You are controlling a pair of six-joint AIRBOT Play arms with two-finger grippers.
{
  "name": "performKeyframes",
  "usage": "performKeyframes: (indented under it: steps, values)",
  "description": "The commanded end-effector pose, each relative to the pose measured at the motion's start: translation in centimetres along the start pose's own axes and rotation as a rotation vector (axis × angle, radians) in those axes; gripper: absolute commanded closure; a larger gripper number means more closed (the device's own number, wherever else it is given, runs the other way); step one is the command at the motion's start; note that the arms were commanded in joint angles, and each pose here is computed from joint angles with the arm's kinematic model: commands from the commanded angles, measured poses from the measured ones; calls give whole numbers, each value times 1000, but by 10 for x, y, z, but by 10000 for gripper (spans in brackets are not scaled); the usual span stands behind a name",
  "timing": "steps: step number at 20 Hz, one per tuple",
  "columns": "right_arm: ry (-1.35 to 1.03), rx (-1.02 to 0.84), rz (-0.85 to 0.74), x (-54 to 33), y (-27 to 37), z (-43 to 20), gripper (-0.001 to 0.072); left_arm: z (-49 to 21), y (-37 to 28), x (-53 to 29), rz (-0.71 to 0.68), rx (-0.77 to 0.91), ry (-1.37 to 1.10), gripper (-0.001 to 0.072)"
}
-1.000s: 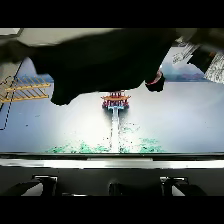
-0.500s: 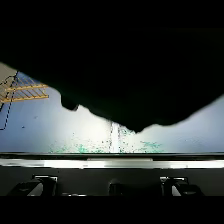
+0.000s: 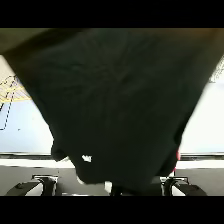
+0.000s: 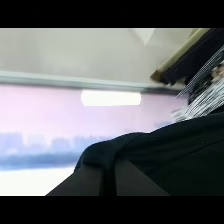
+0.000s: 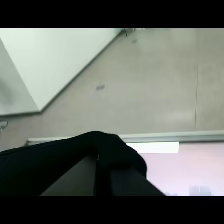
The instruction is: Fold the clothes and pants, and hang the long-sleeved shirts on hangers.
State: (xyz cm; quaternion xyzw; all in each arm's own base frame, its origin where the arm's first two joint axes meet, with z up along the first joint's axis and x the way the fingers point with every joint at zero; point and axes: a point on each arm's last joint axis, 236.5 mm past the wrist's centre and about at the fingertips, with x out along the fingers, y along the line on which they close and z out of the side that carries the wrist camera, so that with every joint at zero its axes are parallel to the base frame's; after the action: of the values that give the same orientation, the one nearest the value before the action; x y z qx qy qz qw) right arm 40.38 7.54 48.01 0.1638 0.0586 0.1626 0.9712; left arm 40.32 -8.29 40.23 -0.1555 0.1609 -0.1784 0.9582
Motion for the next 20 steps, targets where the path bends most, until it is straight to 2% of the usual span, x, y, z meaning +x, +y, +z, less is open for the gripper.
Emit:
performKeyframes:
  steps: [1,5,8,10,11,12,13,14,15,17,20]
  values:
    - [265,203,17,133,-63,-113,678,-68,64,111,44,-77,176,682]
    - [521,411,-13,230,-124,-271,678,-195,120,216,81,-189,454,682]
    - [723,461,-31,250,-133,-376,677,-274,138,253,106,-276,604,682]
    - [821,448,-44,244,-134,-410,604,-303,142,260,115,-303,664,678]
    - [857,420,-56,236,-137,-414,518,-306,142,260,115,-304,672,661]
    - [889,379,-77,224,-143,-410,419,-300,142,257,114,-302,667,509]
    - [926,327,-103,206,-151,-400,282,-289,141,250,110,-299,666,235]
    - [964,286,-133,185,-159,-388,78,-276,142,239,110,-293,667,90]
    - [1005,226,-152,160,-167,-371,42,-263,144,224,117,-284,668,91]
    - [1056,157,-203,111,-181,-344,42,-243,152,186,168,-231,689,92]
    - [1098,214,-245,43,-170,-345,43,-248,151,124,235,-199,737,93]
